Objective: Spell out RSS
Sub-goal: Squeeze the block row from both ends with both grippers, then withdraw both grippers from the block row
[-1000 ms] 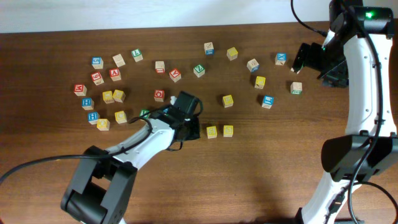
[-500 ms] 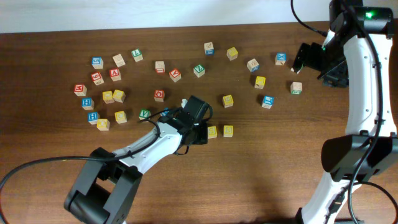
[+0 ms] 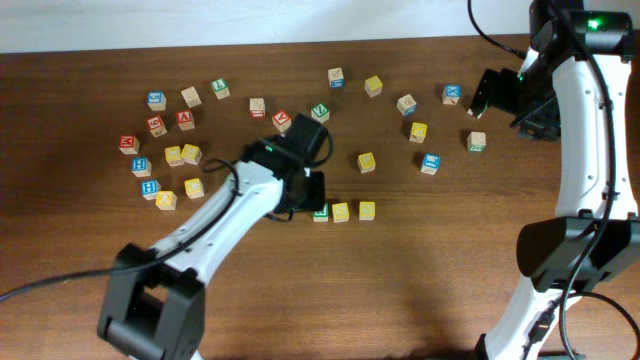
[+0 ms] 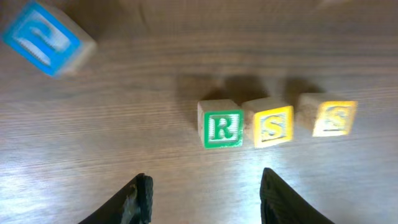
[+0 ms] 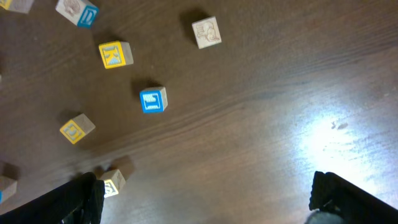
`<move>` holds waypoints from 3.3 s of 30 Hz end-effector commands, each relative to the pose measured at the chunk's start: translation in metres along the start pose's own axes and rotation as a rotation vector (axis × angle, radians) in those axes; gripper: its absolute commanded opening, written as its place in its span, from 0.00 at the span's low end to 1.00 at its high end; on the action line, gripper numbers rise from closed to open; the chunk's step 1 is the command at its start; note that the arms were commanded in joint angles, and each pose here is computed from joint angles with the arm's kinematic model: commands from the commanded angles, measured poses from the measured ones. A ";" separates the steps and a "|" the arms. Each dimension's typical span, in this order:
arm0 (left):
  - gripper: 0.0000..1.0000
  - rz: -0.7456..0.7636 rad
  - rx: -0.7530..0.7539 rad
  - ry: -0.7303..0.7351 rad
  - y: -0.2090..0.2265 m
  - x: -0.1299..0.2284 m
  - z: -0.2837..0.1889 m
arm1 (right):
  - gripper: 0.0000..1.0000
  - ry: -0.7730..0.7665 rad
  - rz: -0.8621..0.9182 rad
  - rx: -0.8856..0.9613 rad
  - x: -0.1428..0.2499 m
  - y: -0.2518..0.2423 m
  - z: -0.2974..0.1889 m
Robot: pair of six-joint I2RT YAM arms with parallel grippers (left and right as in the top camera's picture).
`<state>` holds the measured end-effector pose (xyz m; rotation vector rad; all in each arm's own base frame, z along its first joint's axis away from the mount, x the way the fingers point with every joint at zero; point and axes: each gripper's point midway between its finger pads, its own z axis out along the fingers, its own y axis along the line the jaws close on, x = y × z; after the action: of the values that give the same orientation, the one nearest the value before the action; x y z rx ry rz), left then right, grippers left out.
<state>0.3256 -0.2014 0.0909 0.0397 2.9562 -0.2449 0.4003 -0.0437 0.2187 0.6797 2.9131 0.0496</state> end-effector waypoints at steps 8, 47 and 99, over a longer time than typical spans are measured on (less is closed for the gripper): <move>0.81 -0.260 -0.097 -0.145 0.112 0.007 -0.156 | 0.98 -0.023 0.013 -0.112 -0.008 0.019 -0.003; 0.00 -0.199 0.133 0.050 0.030 0.005 0.090 | 0.04 0.424 -0.427 -0.251 0.201 0.139 0.196; 0.00 -0.183 -0.038 0.019 0.058 -0.031 0.005 | 0.24 0.189 -0.478 0.009 0.151 0.132 0.125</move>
<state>0.3371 -0.1613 0.0338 -0.2409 3.0604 -0.2313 0.3189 0.1553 0.0387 -0.0600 3.3053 0.1833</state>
